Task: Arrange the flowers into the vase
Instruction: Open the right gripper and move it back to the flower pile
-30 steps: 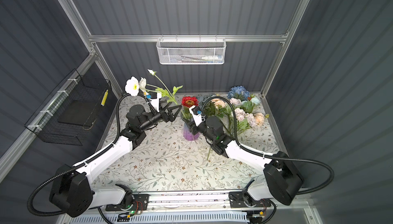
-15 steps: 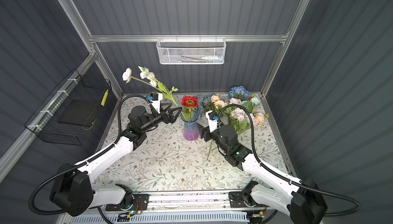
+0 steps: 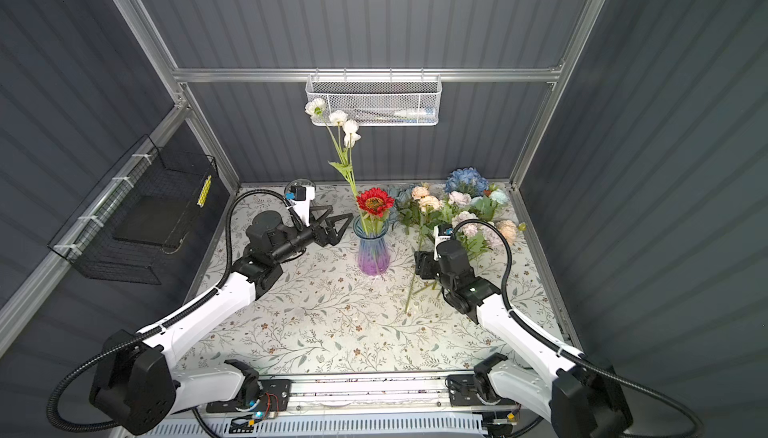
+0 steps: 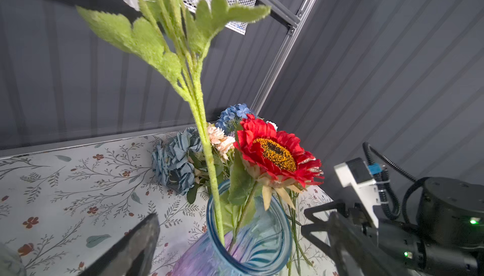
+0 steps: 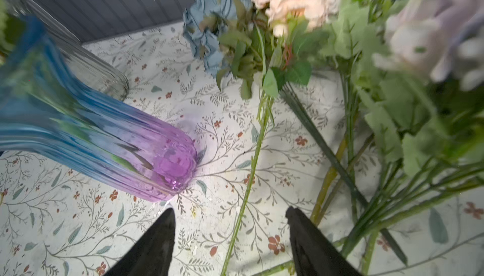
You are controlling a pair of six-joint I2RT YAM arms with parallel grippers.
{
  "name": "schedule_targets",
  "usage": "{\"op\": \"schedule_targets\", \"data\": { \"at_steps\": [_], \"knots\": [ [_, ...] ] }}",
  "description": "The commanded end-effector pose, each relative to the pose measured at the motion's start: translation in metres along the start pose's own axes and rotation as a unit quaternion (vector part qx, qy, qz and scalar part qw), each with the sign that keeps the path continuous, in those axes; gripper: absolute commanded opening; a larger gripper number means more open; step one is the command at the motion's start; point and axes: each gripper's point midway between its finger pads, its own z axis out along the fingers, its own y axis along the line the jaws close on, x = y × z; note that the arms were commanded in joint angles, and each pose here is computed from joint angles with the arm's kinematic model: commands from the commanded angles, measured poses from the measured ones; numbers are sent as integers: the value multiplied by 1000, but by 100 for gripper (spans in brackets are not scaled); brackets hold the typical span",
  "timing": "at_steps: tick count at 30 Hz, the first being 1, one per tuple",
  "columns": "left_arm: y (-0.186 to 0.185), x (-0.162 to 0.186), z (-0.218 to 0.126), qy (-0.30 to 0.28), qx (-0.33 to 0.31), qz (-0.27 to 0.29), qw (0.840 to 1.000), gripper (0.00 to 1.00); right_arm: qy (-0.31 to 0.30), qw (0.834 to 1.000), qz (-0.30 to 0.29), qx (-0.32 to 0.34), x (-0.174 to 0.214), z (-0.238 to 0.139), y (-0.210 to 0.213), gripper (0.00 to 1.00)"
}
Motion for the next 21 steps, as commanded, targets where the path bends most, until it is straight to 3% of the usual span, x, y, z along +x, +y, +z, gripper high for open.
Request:
{"op": "schedule_targets", "data": {
  "at_steps": [1,16,21],
  "knots": [
    [0,3,-8,0,-13,8,1000,99,44,998,37,4,17,16,-3,67],
    [11,14,-15,1,-42,-12,999,99,93,990,104,14,26,90,-10,54],
    [13,17,-15,3,-44,-15,999,99,88,988,127,7,25,106,-13,44]
  ]
}}
